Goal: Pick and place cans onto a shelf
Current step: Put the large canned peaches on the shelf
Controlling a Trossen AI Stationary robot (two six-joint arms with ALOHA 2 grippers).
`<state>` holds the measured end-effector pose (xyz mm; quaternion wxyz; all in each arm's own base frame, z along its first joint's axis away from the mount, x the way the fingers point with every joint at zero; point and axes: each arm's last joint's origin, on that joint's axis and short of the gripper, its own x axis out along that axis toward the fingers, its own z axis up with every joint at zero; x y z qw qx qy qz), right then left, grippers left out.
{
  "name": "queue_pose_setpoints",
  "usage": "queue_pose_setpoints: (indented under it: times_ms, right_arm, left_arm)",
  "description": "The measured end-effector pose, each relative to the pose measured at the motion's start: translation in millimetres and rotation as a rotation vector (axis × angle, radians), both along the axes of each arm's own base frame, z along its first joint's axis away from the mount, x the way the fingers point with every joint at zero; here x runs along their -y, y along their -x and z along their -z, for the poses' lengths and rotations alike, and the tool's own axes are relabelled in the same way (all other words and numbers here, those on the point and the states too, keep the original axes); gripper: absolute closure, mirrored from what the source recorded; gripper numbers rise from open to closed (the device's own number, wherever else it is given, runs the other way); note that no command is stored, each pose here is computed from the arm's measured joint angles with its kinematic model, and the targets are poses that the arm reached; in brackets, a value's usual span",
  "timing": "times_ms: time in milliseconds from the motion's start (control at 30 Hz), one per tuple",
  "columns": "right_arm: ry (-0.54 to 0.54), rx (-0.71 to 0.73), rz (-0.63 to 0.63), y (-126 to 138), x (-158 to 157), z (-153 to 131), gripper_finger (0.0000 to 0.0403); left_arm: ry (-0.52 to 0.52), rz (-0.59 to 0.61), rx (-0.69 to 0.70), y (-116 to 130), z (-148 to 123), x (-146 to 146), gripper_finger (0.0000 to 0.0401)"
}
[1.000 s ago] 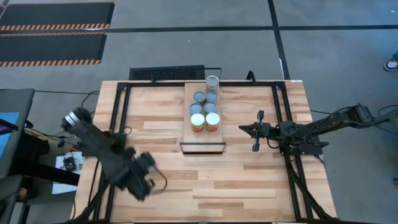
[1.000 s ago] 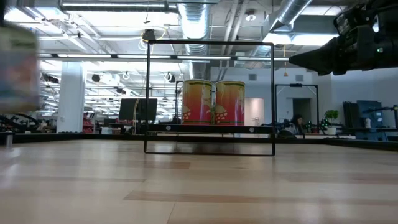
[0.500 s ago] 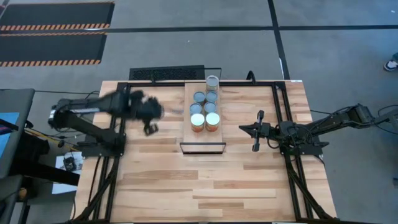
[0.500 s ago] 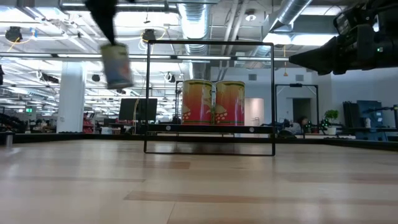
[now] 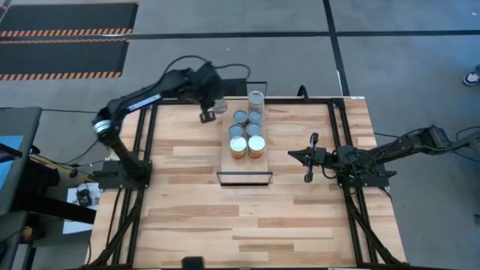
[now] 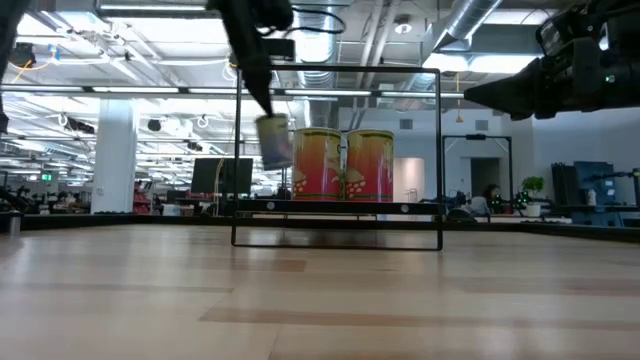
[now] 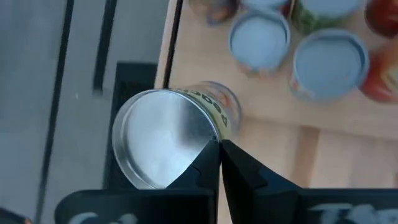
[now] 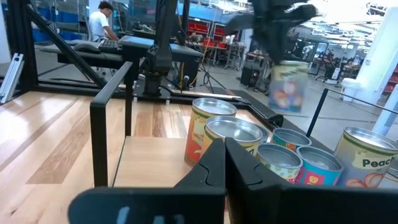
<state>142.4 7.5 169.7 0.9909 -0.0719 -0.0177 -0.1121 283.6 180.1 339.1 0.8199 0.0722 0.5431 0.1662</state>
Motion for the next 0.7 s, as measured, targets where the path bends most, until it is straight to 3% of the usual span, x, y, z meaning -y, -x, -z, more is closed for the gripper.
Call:
queue_pose_setpoints:
  times_ms: [267,700]
  right_arm:
    - [0.005,0.001,0.0,0,0,-1,0.0392]
    - [0.008,0.0,0.0,0,0,-1,0.0392]
  left_arm:
    - [-0.021,0.067,-0.038,-50,0,-31,0.0401]
    - [0.02,0.008,0.008,-91,30,-46,0.0401]
